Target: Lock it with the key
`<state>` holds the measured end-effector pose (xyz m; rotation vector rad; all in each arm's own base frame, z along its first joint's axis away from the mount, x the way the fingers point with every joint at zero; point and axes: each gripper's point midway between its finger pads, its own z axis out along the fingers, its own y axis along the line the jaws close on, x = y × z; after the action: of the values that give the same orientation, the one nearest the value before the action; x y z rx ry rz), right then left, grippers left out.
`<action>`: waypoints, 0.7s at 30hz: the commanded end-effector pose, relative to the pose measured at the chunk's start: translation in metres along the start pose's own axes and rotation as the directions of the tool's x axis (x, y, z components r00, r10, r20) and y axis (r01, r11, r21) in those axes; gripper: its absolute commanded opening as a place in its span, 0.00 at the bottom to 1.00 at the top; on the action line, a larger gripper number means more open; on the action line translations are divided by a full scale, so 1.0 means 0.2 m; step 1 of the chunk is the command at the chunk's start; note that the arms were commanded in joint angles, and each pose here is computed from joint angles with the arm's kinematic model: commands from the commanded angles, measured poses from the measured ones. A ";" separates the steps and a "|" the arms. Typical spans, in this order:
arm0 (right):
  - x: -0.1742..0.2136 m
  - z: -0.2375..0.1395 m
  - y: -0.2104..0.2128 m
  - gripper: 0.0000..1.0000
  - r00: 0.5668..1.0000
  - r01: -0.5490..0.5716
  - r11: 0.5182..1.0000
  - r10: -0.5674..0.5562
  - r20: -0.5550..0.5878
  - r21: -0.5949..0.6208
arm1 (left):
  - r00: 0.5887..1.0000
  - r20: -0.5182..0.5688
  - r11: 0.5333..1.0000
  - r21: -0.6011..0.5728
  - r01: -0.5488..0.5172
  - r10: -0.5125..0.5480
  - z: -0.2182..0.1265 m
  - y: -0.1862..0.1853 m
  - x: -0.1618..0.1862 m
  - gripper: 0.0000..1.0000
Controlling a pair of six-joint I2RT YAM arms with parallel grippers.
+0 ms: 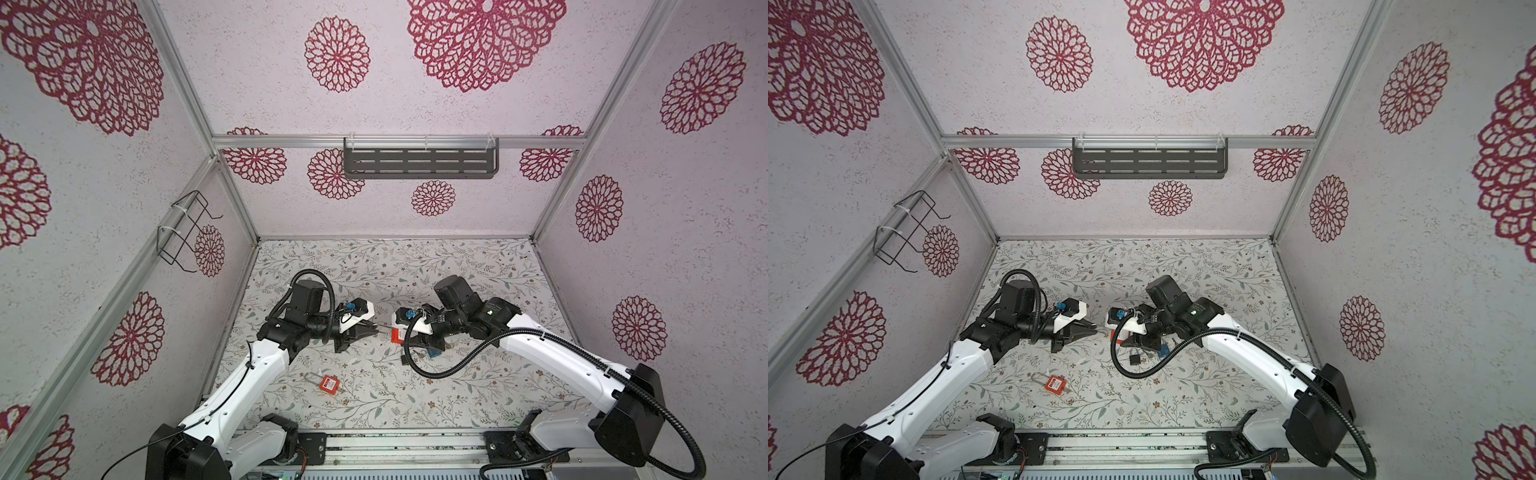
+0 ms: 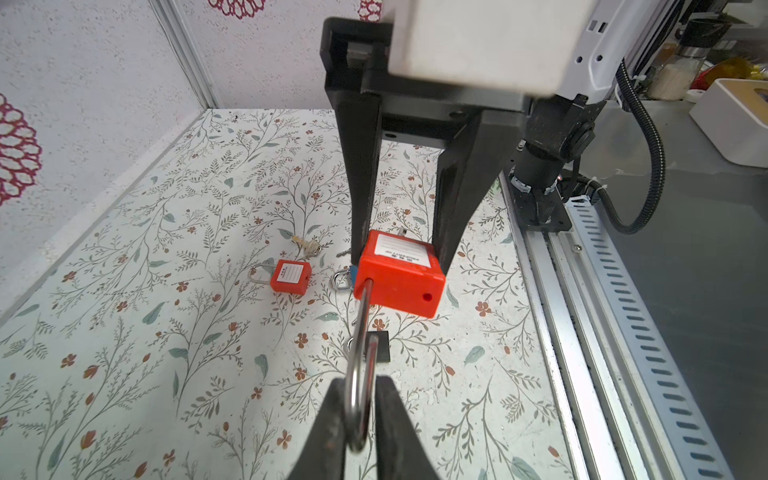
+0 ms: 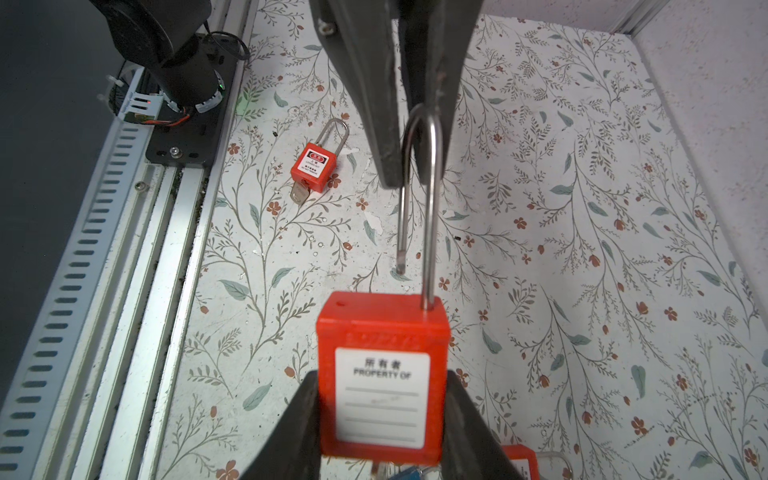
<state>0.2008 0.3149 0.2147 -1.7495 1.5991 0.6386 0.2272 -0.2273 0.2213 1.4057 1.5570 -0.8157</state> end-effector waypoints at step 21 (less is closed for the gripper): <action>0.01 -0.14 -0.03 0.78 0.999 0.028 0.993 -0.026 -0.020 0.115 | 0.987 0.155 1.000 0.000 0.031 -0.031 0.01 -0.02 -0.11 0.00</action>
<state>0.2061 0.2982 0.2159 -1.7025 1.6057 0.5158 0.2254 -0.2330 0.2198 1.3074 1.5656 -0.9053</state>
